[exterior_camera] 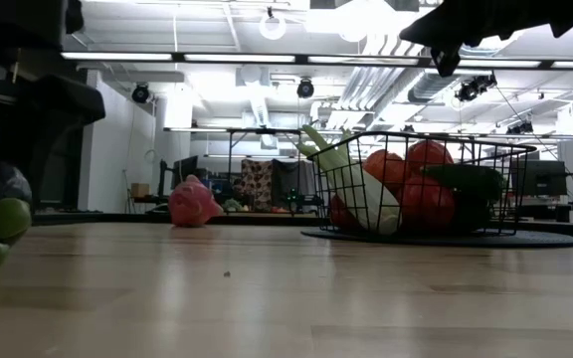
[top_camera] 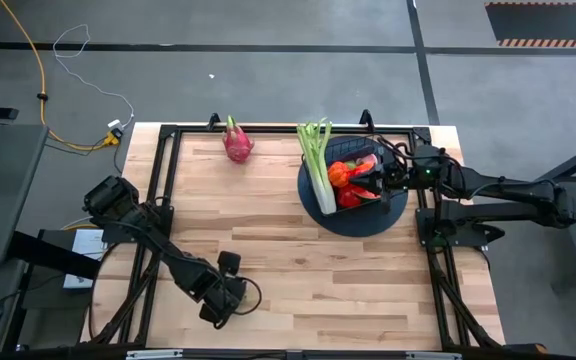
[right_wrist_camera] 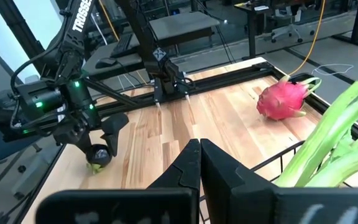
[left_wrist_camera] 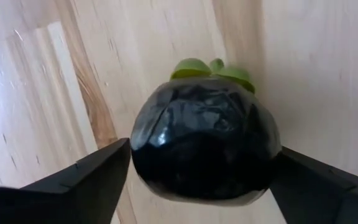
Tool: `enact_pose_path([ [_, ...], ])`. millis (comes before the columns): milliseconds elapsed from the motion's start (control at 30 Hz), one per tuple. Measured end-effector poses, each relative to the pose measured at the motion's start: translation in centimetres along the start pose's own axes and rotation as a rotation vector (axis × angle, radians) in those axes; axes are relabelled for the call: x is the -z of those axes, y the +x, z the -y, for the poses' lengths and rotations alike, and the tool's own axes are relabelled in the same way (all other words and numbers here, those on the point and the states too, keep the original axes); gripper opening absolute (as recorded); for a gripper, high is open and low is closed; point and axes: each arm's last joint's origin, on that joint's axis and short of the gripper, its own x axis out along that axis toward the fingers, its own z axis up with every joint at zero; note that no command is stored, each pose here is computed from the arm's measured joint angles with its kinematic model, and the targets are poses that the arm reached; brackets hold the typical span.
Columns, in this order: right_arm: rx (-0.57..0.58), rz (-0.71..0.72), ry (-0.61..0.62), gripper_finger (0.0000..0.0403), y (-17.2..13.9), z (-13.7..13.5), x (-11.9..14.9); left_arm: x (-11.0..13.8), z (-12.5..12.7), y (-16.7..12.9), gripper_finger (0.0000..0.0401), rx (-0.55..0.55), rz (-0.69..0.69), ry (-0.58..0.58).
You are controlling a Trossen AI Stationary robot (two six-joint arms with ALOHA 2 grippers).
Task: Build produce basket
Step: Put the mangosteen into the wire basket
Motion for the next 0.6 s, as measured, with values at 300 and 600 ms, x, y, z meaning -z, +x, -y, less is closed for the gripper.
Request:
enact_pose_path([
  [300,0.004,-0.020,0.005,0.0000,0.0,0.0,0.2,-0.4,-0.6,0.1,0.0265,0.001,0.010,-0.023],
  [600,-0.002,0.014,0.019,0.0000,0.0,0.0,-0.1,-0.2,-5.2,-6.2,0.0260,-0.015,0.093,-0.098],
])
